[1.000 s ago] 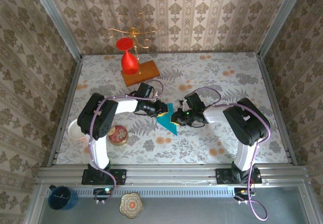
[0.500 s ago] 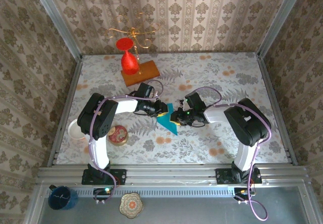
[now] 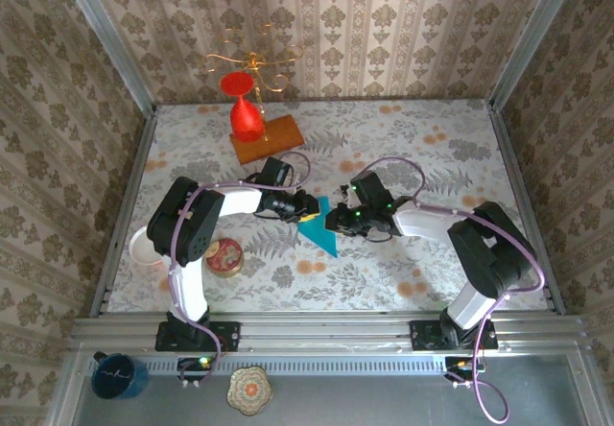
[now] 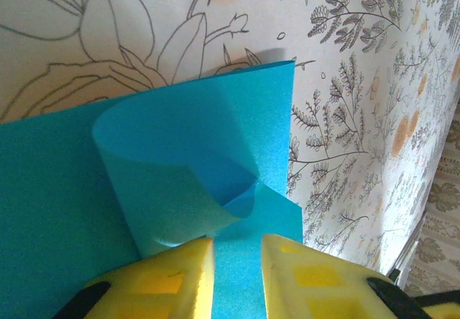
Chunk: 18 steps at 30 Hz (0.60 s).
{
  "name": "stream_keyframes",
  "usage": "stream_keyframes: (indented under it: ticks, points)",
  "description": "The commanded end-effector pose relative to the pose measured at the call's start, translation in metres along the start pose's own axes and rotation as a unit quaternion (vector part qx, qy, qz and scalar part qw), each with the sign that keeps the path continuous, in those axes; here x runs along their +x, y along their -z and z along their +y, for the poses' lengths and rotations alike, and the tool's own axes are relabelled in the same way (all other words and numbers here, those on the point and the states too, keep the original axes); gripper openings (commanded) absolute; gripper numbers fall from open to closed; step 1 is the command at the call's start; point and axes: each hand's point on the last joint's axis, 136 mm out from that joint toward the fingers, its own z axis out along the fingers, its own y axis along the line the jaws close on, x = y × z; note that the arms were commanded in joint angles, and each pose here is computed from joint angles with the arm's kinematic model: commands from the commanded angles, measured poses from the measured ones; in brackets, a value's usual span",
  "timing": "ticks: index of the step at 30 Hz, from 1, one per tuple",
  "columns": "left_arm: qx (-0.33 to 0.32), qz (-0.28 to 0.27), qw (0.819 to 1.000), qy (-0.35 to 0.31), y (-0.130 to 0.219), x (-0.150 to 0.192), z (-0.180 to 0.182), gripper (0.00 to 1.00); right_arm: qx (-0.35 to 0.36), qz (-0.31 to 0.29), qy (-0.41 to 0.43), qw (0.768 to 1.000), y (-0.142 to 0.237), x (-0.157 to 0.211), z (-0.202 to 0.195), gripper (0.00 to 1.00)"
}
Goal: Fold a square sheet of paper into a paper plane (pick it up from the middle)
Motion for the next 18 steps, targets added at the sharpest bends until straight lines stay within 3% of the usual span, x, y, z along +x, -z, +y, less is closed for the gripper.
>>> stream_keyframes:
  ticks: [1,18]
  points:
    - [-0.036,0.016,0.999,0.023,-0.004,0.014,0.022,0.26,0.02,0.02,0.003,1.0,-0.013,0.005,-0.006,0.18]
    - [-0.035,0.016,0.999,0.024,-0.004,0.012,0.02,0.26,0.062,0.046,-0.021,0.997,-0.024,0.022,-0.036,0.18]
